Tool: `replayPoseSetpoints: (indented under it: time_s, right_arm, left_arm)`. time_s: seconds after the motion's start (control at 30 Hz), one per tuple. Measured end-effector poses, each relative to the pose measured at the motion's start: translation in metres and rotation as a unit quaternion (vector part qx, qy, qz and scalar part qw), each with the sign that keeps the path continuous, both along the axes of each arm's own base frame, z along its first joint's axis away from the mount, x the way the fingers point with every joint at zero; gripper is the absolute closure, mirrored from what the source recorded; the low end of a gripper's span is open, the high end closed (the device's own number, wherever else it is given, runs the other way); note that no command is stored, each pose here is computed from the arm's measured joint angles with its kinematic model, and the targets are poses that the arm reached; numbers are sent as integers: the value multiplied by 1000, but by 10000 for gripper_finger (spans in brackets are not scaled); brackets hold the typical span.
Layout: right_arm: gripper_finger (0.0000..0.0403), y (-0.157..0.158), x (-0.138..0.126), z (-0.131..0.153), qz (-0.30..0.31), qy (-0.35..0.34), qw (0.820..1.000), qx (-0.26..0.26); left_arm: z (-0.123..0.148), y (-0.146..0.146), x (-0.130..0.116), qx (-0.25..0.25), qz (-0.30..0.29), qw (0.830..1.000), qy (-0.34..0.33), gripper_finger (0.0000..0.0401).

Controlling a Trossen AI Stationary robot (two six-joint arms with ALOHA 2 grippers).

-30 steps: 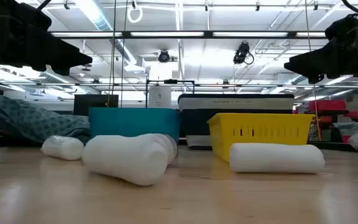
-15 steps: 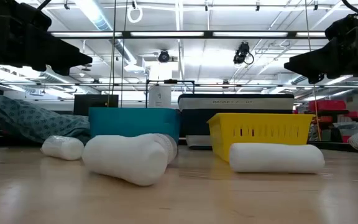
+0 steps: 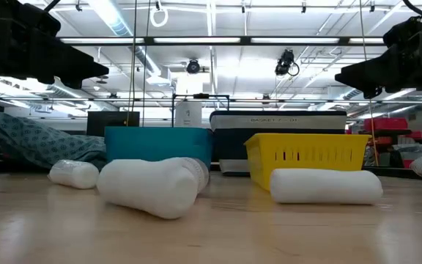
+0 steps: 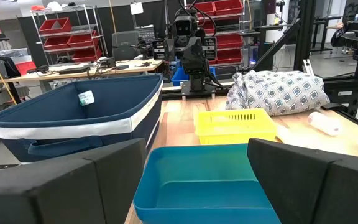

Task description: Pick & place medical supplies in basket/bin

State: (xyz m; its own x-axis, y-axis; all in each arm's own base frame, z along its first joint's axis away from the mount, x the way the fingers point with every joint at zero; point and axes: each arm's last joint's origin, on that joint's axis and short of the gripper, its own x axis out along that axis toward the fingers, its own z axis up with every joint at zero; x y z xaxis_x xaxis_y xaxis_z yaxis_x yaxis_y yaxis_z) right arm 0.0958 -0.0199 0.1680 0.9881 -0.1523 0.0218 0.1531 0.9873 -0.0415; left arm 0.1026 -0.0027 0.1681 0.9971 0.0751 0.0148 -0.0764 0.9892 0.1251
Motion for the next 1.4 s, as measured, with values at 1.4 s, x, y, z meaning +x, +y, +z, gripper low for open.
replayPoseSetpoints:
  time_s: [1.4]
  right_arm:
    - [240,0,0,0,0,0,1000,0]
  left_arm:
    - [4,0,0,6,4,1000,-20,114]
